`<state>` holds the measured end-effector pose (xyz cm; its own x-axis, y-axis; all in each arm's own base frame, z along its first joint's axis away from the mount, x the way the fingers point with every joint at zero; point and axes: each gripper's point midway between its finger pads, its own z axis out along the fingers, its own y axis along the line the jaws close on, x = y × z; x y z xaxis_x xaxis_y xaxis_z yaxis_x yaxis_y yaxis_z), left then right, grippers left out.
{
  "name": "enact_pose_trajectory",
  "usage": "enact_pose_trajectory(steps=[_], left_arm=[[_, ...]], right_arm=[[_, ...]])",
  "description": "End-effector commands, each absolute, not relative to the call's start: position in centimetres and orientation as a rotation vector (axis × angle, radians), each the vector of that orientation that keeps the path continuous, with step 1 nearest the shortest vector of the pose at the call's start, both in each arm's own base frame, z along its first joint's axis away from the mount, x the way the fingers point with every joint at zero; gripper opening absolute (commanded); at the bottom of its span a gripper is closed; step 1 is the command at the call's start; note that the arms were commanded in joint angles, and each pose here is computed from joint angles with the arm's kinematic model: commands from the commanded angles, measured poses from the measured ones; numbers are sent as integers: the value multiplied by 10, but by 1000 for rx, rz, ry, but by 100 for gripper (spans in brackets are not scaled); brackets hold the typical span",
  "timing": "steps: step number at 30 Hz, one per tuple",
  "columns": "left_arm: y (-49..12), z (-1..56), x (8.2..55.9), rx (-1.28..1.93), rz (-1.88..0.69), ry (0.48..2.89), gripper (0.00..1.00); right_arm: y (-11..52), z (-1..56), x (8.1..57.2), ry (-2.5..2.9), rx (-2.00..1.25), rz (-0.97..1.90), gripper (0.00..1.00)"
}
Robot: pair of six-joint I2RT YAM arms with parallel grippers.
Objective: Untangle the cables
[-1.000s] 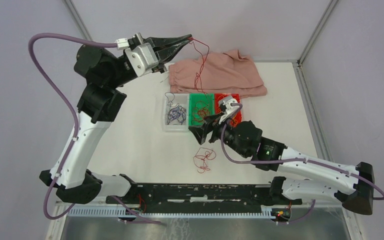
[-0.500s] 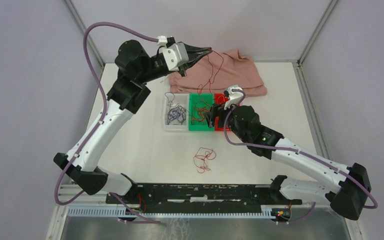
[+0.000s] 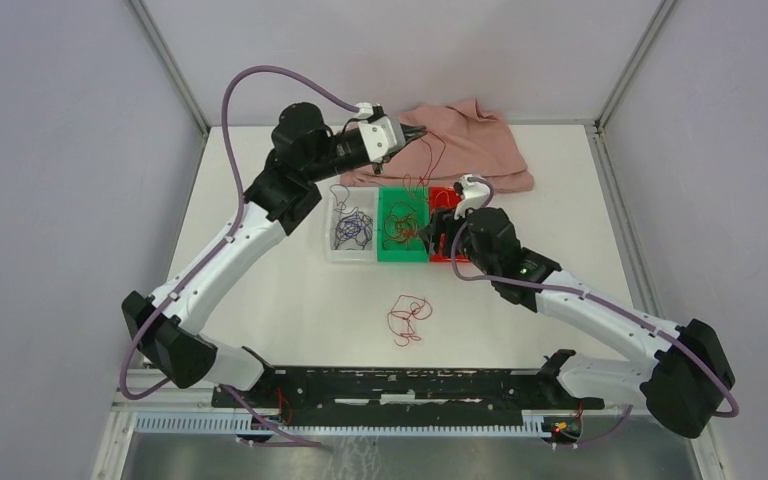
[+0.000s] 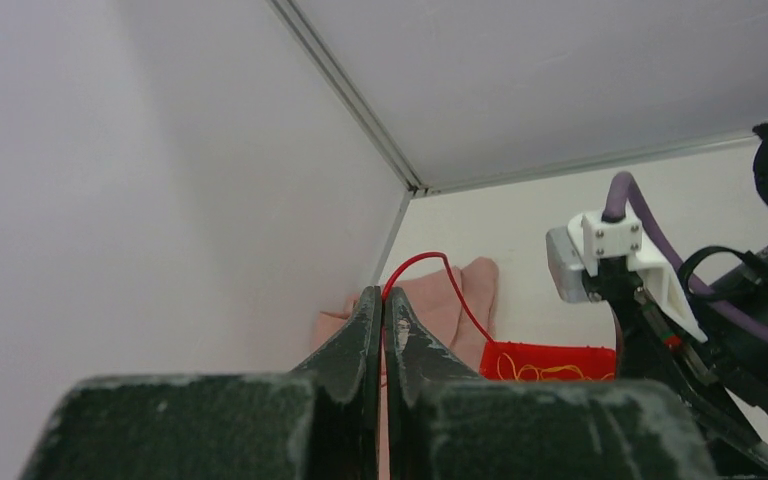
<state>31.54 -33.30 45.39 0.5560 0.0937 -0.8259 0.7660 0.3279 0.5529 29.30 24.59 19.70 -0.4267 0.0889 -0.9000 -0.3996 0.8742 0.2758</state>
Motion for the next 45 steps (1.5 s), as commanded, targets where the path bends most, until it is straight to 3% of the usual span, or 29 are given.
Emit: enact_pose_trajectory(steps=[1, 20, 31, 37, 45], left_arm=[[-327, 450, 334, 1174, -400, 869, 3], [-286, 405, 360, 1195, -311, 997, 3], [-301, 394, 375, 1098, -476, 1130, 3], [-298, 357, 370, 1058, -552, 1286, 3], [-293, 310, 379, 938, -601, 1489, 3]], right_arm=[[238, 209, 298, 1904, -163, 592, 66], [283, 185, 322, 2007, -222, 710, 59], [299, 128, 379, 2128, -162, 649, 38], [309, 101, 396, 2187, -168, 623, 25], [319, 82, 401, 2229, -131, 656, 21]])
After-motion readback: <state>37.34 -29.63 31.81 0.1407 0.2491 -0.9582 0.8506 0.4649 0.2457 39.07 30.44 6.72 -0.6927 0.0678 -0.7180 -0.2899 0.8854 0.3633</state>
